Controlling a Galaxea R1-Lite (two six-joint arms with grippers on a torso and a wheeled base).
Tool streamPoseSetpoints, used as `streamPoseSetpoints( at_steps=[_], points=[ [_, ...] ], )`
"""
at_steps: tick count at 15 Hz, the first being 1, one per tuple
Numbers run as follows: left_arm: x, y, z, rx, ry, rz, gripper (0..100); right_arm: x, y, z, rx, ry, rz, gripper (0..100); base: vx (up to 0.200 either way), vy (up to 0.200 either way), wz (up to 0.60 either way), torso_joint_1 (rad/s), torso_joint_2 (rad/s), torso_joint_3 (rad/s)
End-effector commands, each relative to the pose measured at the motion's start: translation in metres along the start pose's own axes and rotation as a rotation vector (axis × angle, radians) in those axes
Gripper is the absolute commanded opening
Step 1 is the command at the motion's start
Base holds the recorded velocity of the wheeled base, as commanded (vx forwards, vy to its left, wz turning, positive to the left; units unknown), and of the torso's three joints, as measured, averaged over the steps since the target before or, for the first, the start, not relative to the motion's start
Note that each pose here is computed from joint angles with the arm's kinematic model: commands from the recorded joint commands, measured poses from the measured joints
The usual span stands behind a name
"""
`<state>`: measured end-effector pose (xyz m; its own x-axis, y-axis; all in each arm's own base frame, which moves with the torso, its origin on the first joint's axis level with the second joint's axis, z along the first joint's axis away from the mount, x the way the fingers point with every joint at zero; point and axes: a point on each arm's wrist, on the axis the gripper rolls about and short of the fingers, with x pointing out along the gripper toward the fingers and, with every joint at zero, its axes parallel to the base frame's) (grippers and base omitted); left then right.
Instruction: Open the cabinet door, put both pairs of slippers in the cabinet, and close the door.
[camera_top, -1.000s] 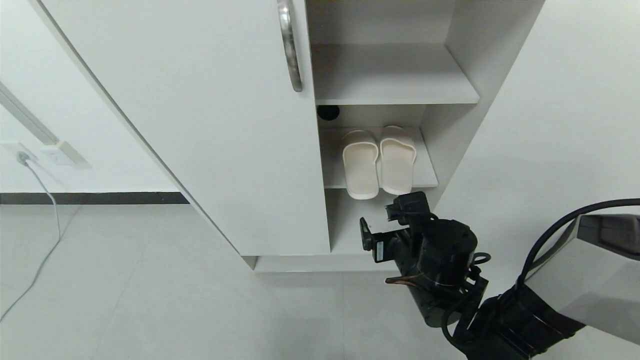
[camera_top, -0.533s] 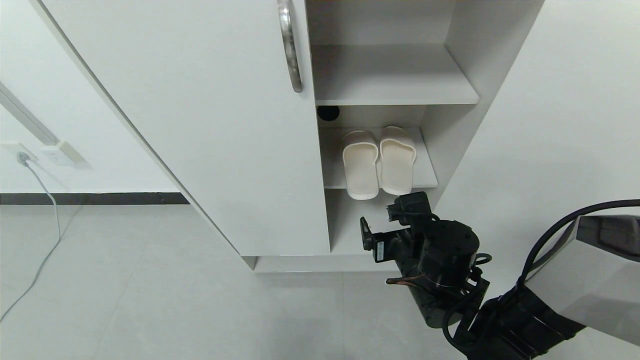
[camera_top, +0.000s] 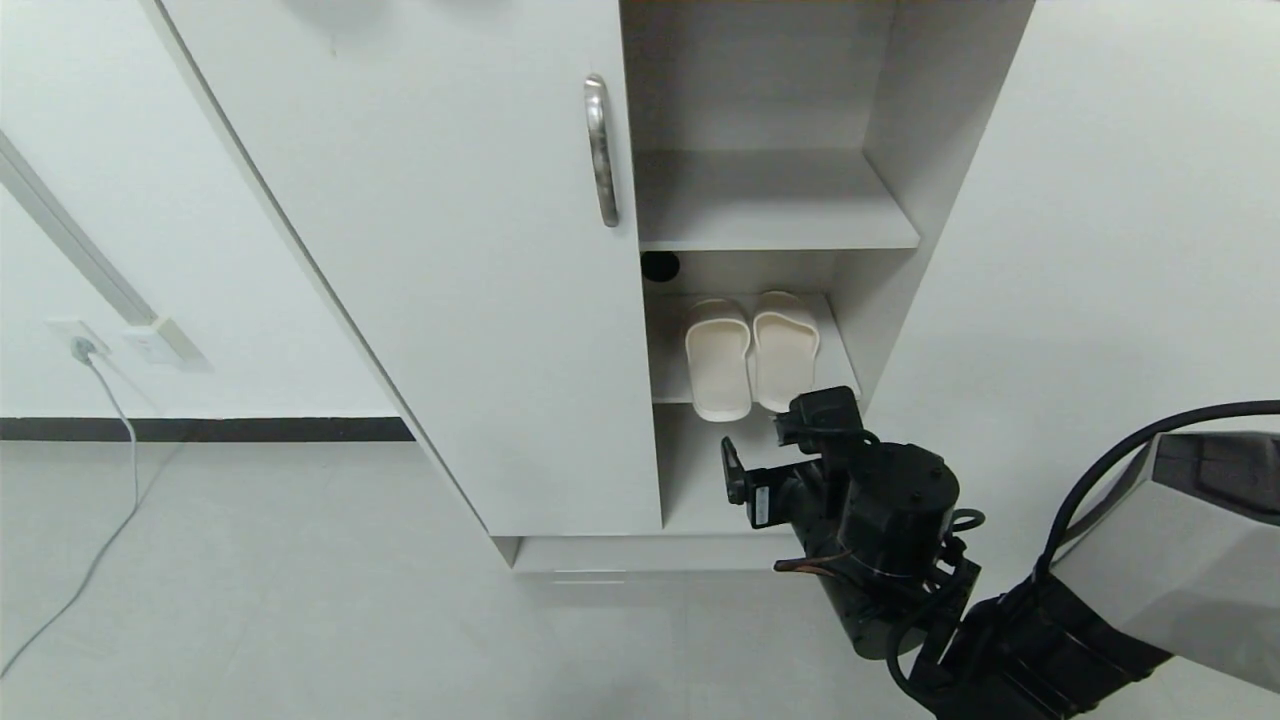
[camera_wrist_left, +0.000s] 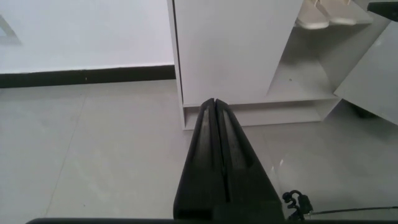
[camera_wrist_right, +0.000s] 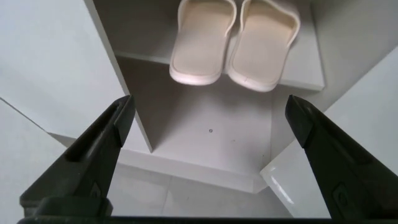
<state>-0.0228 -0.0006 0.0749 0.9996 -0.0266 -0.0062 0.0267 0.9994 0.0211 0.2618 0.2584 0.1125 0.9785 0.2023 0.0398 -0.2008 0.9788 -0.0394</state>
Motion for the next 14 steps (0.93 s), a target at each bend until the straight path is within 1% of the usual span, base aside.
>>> streamPoseSetpoints(
  at_steps=[1,12,14],
  points=[
    [0.000,0.000,0.000,0.000,0.000,0.001,0,0.001,0.000,-0.002,-0.004,0.005,-0.002,100,0.000,0.000,0.00,0.007,0.00,0.203],
    [0.000,0.000,0.000,0.002,-0.002,-0.001,0,0.005,-0.006,-0.010,-0.018,0.026,-0.020,100,0.000,0.000,0.00,0.000,0.00,0.202],
    [0.000,0.000,0.000,0.002,0.000,-0.001,0,0.005,-0.008,-0.012,-0.026,0.034,-0.017,100,0.000,0.000,0.00,-0.002,0.00,0.124]
  ],
)
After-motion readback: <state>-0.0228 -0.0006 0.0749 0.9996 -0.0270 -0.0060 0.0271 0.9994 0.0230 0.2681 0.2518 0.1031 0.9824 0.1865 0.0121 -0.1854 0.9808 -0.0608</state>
